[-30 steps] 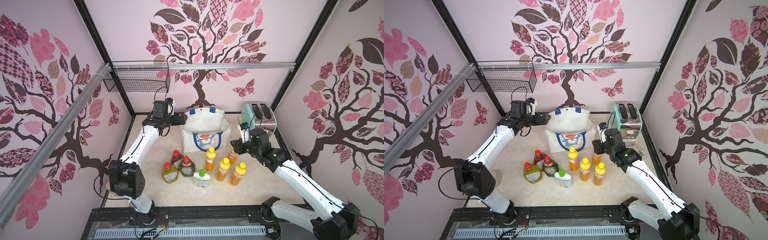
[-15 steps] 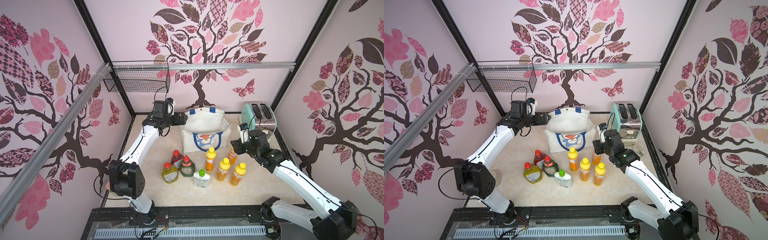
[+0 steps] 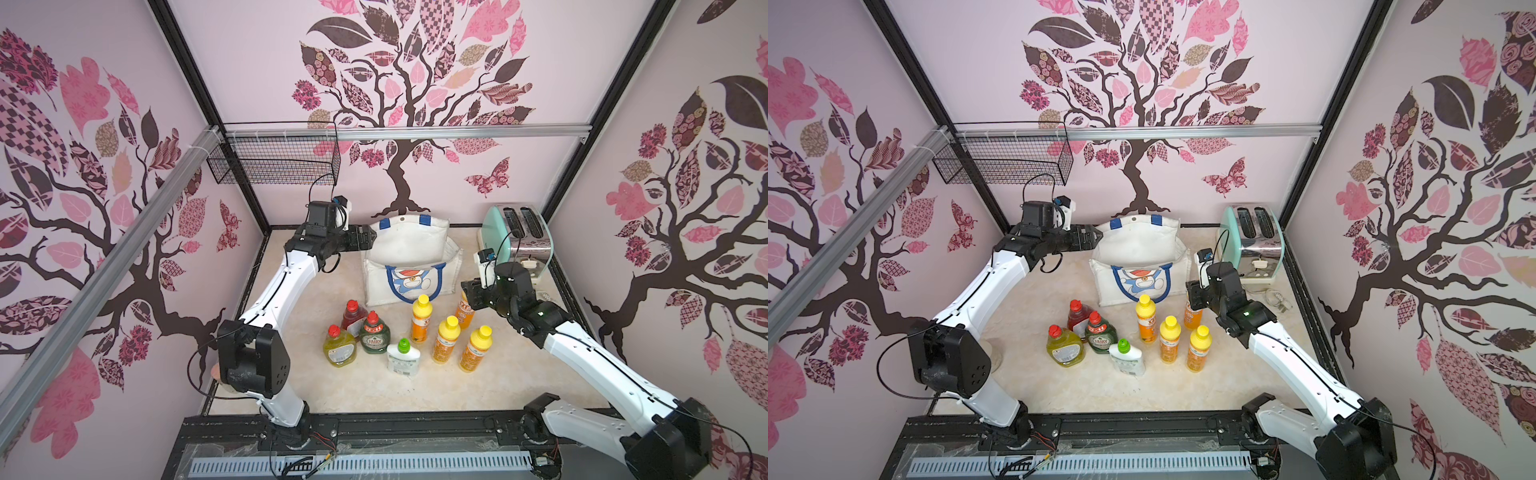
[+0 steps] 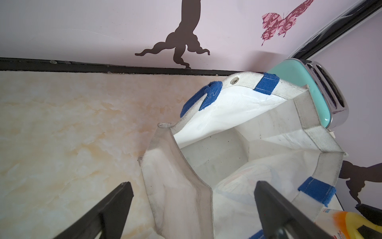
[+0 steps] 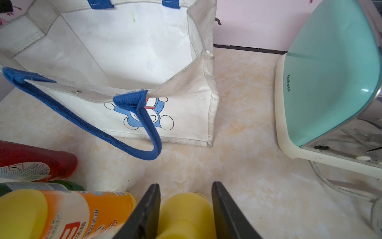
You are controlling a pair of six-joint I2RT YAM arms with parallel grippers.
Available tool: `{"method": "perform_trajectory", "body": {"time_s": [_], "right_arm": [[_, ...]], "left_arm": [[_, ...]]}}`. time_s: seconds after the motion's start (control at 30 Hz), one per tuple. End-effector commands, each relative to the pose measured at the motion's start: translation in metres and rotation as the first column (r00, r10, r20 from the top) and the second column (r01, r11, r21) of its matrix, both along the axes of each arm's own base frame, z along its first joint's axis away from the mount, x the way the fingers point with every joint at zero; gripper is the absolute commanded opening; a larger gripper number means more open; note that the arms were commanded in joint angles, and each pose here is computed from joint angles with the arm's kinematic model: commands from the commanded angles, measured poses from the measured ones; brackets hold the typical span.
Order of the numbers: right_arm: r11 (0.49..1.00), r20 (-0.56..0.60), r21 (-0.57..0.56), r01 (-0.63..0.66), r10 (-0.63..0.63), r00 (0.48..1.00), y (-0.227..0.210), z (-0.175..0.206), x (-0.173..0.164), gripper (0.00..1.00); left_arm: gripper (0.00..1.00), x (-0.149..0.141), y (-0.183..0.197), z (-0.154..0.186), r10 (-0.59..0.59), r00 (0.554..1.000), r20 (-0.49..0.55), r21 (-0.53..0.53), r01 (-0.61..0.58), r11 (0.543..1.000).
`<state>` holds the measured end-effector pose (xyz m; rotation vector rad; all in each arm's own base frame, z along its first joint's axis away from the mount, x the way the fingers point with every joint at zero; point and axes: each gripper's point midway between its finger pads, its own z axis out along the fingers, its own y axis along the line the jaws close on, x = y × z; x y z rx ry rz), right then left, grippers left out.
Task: Pack dish soap into the shopping bag
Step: Pick up the bottle of dish soap at the center of the board.
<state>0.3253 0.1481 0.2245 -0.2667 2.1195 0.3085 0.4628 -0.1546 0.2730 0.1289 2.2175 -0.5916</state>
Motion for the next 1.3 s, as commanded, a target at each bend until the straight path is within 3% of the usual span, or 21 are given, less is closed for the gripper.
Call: {"method": "perform_trajectory", "body": {"time_s": [0.0,0.1,0.5,1.27], "right_arm": [[1.0,-0.016,-0.002,0.012,-0.012,1.0,-0.002,-0.006,-0.004,0.38],[1.0,-0.017,-0.005,0.025,-0.025,1.0,-0.004,-0.008,-0.003,0.25],[0.995,0.009,-0.031,0.094,-0.093,0.996,-0.011,-0.002,0.013,0.0],[0.992,0.047,-0.072,0.108,-0.105,0.993,-0.005,0.063,0.04,0.0]], "left_arm": [[0.98,-0.005,-0.003,0.015,-0.019,0.999,0.04,-0.008,0.02,1.0],[0.98,-0.005,-0.004,0.014,-0.022,0.999,0.039,-0.007,0.022,1.0],[0.98,-0.006,-0.004,0.015,-0.021,0.999,0.041,-0.003,0.022,1.0],[0.98,-0.01,-0.009,0.014,-0.054,0.998,0.031,0.007,0.054,0.998]]}}
